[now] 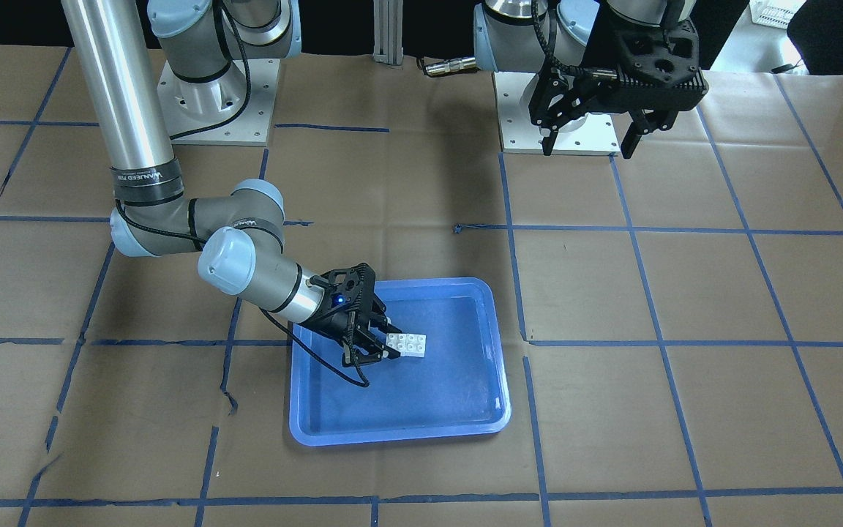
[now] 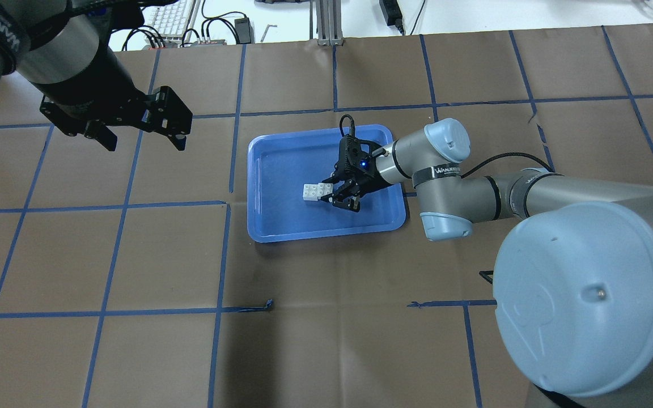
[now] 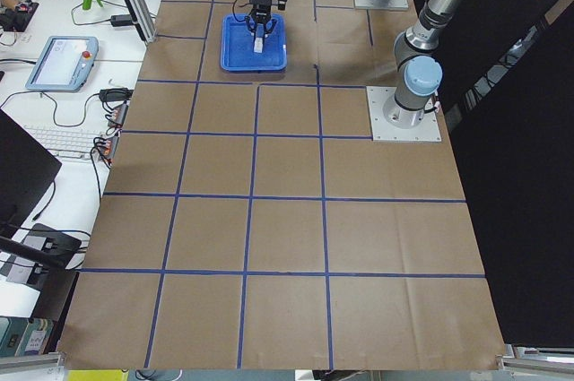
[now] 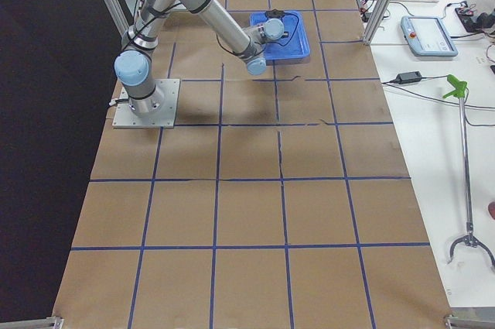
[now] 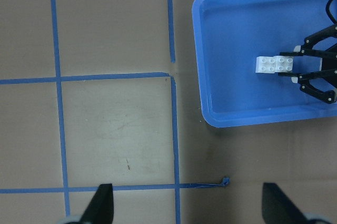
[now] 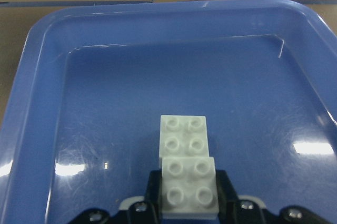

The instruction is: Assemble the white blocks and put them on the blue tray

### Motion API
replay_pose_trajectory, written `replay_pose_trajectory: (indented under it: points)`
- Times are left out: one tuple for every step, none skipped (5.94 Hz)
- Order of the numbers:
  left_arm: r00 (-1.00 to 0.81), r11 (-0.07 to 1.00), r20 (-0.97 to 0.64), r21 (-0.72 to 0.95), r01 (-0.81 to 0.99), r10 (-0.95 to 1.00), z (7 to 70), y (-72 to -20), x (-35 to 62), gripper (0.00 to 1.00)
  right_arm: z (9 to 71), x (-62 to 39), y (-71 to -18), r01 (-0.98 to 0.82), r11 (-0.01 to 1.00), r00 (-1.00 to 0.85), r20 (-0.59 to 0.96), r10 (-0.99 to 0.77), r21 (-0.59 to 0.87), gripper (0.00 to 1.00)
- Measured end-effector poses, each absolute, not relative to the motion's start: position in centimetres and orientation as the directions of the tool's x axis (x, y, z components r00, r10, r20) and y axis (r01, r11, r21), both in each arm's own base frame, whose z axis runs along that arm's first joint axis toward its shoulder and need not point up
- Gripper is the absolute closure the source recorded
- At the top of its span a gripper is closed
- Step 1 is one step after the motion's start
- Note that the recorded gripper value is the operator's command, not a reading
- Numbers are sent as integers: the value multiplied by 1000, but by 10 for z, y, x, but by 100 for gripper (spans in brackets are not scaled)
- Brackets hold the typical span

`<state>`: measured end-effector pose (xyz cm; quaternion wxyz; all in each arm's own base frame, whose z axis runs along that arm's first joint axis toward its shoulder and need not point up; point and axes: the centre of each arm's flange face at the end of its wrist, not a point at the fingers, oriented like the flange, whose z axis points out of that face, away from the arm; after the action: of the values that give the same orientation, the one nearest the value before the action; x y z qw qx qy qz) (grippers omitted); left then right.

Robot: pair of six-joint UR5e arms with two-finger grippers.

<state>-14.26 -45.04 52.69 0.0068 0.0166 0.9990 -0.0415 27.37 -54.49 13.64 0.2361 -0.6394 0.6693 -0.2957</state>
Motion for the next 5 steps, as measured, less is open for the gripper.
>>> replay_pose_trajectory:
  points:
    - [-999, 996, -15, -83, 34, 33, 527, -450, -143, 0, 136, 274, -545, -716, 8, -71, 61, -996, -698, 49]
    - [-999, 996, -15, -84, 34, 33, 527, -450, -143, 0, 136, 274, -545, -716, 9, -72, 60, -996, -698, 41]
    - [-999, 996, -15, -84, 33, 32, 527, -450, -142, 0, 135, 274, -545, -716, 11, -72, 58, -996, -698, 34]
    - [-999, 996, -15, -85, 33, 32, 528, -450, -142, 0, 134, 274, -545, -716, 13, -72, 55, -996, -698, 1]
    - [-999, 996, -15, -85, 33, 32, 528, -450, -142, 0, 133, 274, -546, -716, 16, -74, 53, -996, -698, 0]
